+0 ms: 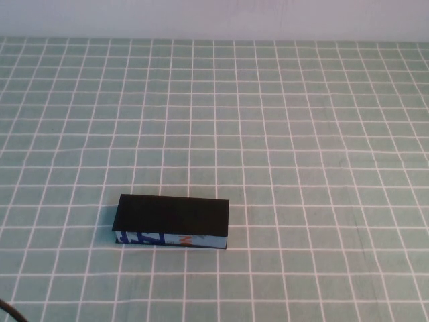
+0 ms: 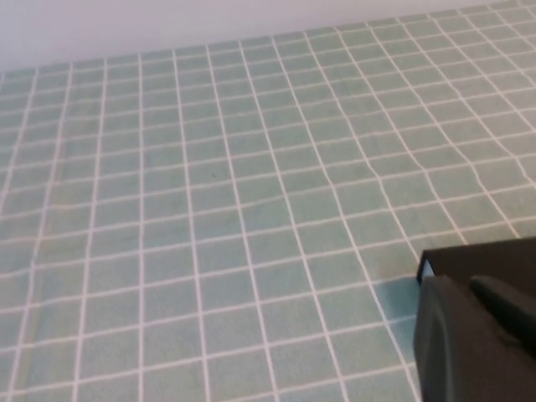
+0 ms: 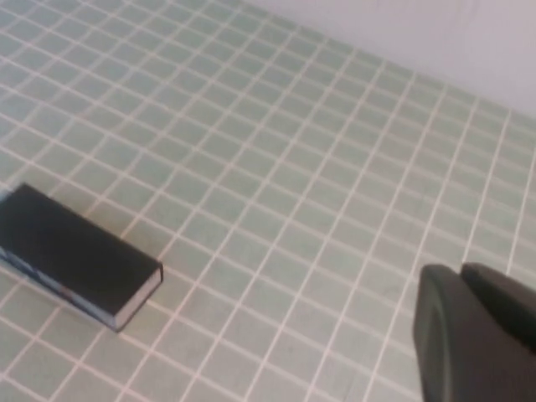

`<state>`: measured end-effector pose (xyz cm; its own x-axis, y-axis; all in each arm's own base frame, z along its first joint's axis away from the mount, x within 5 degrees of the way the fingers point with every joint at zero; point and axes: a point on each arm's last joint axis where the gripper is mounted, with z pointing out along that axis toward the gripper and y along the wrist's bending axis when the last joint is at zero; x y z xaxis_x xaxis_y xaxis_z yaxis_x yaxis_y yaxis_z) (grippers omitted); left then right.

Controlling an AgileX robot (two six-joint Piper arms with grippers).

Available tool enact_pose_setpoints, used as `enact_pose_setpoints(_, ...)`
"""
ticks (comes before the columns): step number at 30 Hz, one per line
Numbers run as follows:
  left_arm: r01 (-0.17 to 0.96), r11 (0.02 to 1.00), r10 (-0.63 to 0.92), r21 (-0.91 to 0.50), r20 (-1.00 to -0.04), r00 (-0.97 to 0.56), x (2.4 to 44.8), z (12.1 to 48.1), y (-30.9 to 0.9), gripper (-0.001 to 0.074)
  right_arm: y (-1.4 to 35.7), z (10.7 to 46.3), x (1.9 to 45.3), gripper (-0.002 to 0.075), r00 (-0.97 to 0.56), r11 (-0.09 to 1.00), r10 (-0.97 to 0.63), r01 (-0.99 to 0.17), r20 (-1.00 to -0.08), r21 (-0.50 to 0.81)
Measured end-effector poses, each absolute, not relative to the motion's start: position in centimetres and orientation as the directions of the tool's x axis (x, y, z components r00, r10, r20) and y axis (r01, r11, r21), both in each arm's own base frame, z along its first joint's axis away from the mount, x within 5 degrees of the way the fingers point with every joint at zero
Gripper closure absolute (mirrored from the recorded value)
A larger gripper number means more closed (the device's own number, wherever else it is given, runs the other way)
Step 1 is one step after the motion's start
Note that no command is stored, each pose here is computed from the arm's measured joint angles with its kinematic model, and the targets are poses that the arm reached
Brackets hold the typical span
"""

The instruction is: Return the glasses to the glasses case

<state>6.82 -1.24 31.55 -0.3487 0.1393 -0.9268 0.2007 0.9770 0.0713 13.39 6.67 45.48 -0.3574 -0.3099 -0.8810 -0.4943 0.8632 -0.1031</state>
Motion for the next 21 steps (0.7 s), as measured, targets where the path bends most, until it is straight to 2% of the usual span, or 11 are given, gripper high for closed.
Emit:
enact_pose_setpoints(7,0.203,0.979,0.079,0.000,-0.920,-0.383,6.4,29.5,-1.4,0.0736,4.2,36.1,8.9,0.0739,-0.334,0.904,-0.153,-0.427,-0.930,0.005)
enact_pose_setpoints(13,0.199,0.979,0.051,-0.030,-0.921,-0.387,6.3,29.5,-1.5,0.0736,3.4,28.7,7.5,0.0739,-0.295,0.916,-0.079,-0.398,-0.952,0.048)
enact_pose_setpoints(17,0.200,0.979,0.049,-0.032,-0.921,-0.387,6.3,29.4,-1.5,0.0736,3.2,26.5,7.2,0.0739,-0.302,0.918,-0.064,-0.391,-0.951,0.062)
enact_pose_setpoints(21,0.200,0.979,0.049,-0.032,-0.921,-0.387,6.3,29.4,-1.5,0.0736,3.1,26.3,7.1,0.0739,-0.289,0.918,-0.060,-0.392,-0.955,0.061)
